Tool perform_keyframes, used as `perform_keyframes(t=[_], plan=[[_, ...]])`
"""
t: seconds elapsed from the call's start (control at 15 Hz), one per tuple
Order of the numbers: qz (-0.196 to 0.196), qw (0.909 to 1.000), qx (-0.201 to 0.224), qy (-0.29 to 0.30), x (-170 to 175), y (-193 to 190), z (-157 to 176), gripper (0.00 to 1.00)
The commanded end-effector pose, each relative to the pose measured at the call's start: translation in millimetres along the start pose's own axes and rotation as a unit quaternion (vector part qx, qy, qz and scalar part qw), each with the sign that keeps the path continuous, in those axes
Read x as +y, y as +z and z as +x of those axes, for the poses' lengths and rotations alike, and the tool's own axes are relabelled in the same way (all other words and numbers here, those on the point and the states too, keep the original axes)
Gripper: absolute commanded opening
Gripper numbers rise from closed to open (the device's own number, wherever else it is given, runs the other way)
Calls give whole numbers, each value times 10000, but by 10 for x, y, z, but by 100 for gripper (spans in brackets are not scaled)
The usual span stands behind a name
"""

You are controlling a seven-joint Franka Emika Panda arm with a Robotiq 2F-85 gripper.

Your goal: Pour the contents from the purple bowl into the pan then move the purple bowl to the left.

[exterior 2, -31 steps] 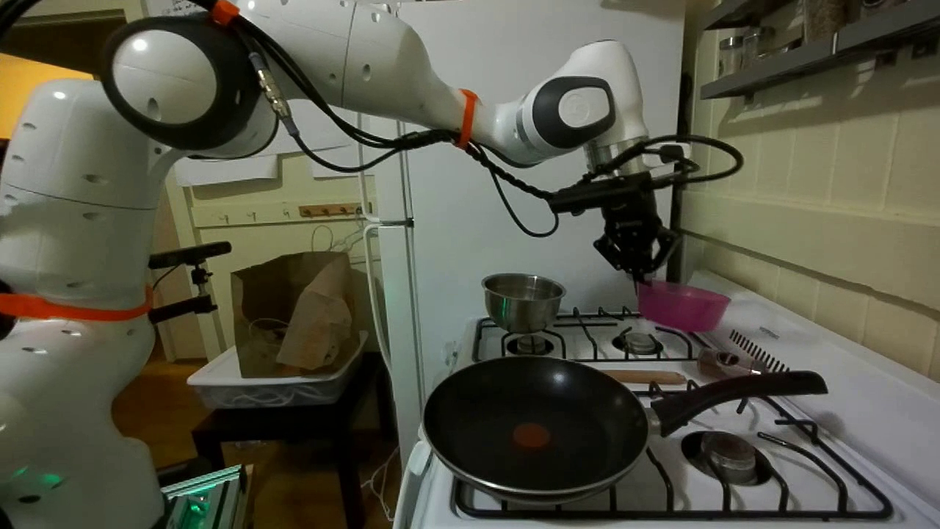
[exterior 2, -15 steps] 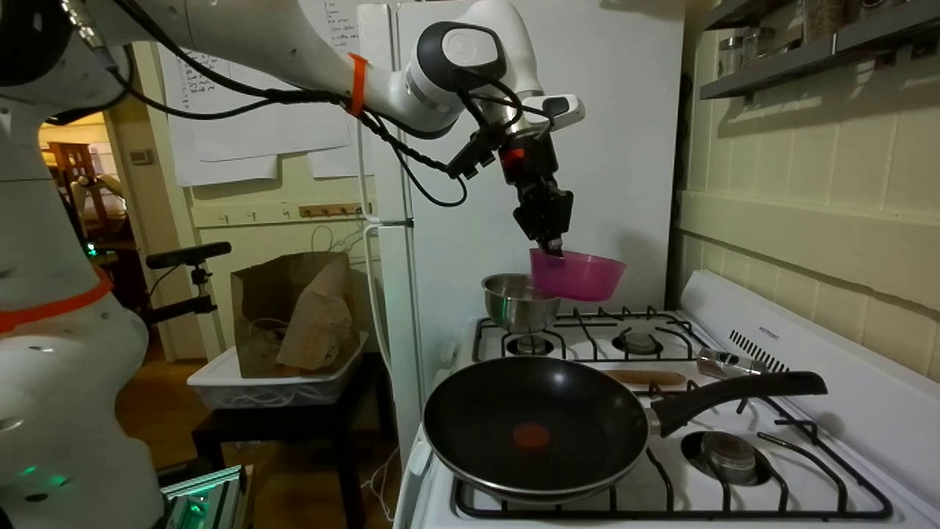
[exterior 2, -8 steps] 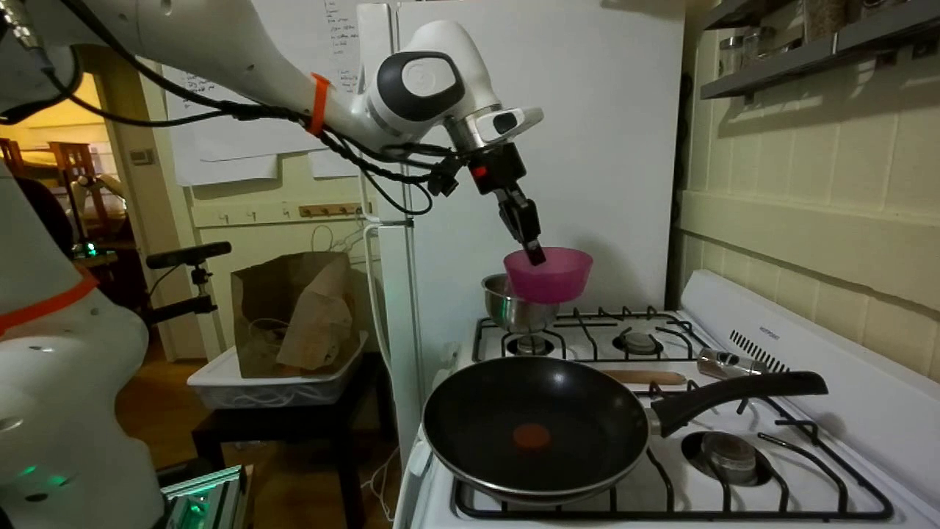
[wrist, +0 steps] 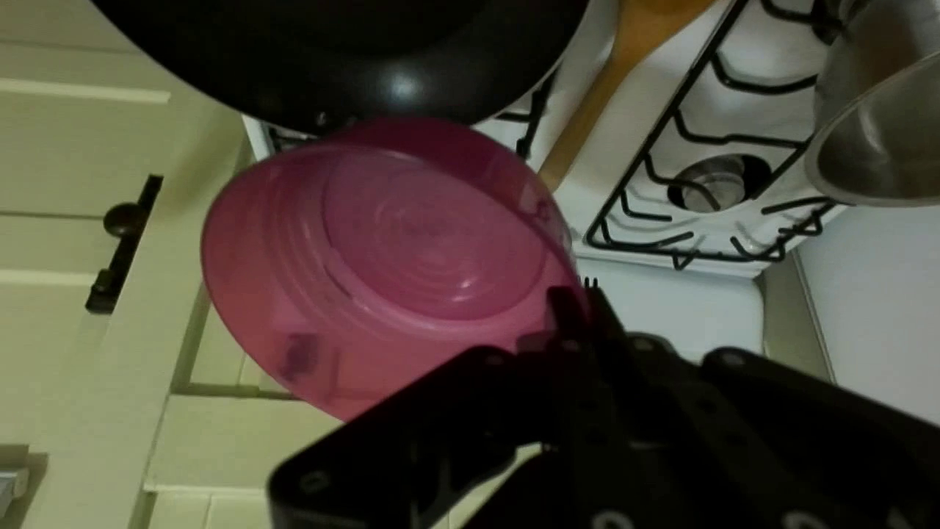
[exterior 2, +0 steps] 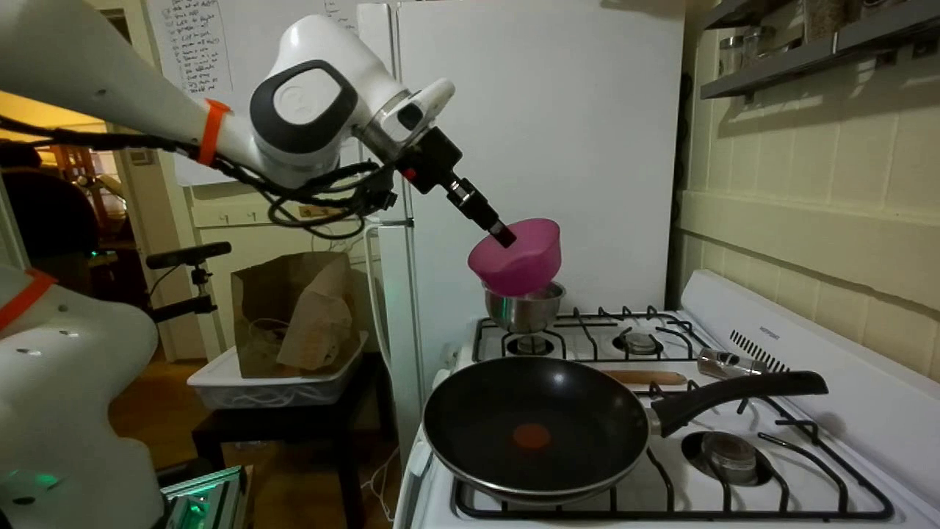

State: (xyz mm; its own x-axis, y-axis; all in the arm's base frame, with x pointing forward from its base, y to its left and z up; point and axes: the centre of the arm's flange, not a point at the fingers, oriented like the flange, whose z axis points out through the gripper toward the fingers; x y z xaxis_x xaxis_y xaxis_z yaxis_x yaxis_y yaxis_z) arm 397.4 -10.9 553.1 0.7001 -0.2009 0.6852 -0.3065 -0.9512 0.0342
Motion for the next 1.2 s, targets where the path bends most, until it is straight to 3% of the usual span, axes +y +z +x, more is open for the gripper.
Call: perform_keyframes(t=[0.0, 0.07, 0.33, 0.4, 0.53, 0.73, 0.87, 1.13], plan=[[217, 9948, 873, -471, 525, 114, -543, 1], [111, 9984, 491, -259, 236, -27, -203, 4], [210, 9964, 723, -399, 431, 7, -387, 1], [687, 9933, 842, -390, 347, -28, -328, 1], [620, 9846, 1615, -271, 184, 16, -200, 1], [693, 9620, 2629, -251, -81, -54, -208, 1], [604, 9489, 3091, -212, -128, -108, -311, 1], [162, 9336, 3574, 204, 147, -100, -363, 1]])
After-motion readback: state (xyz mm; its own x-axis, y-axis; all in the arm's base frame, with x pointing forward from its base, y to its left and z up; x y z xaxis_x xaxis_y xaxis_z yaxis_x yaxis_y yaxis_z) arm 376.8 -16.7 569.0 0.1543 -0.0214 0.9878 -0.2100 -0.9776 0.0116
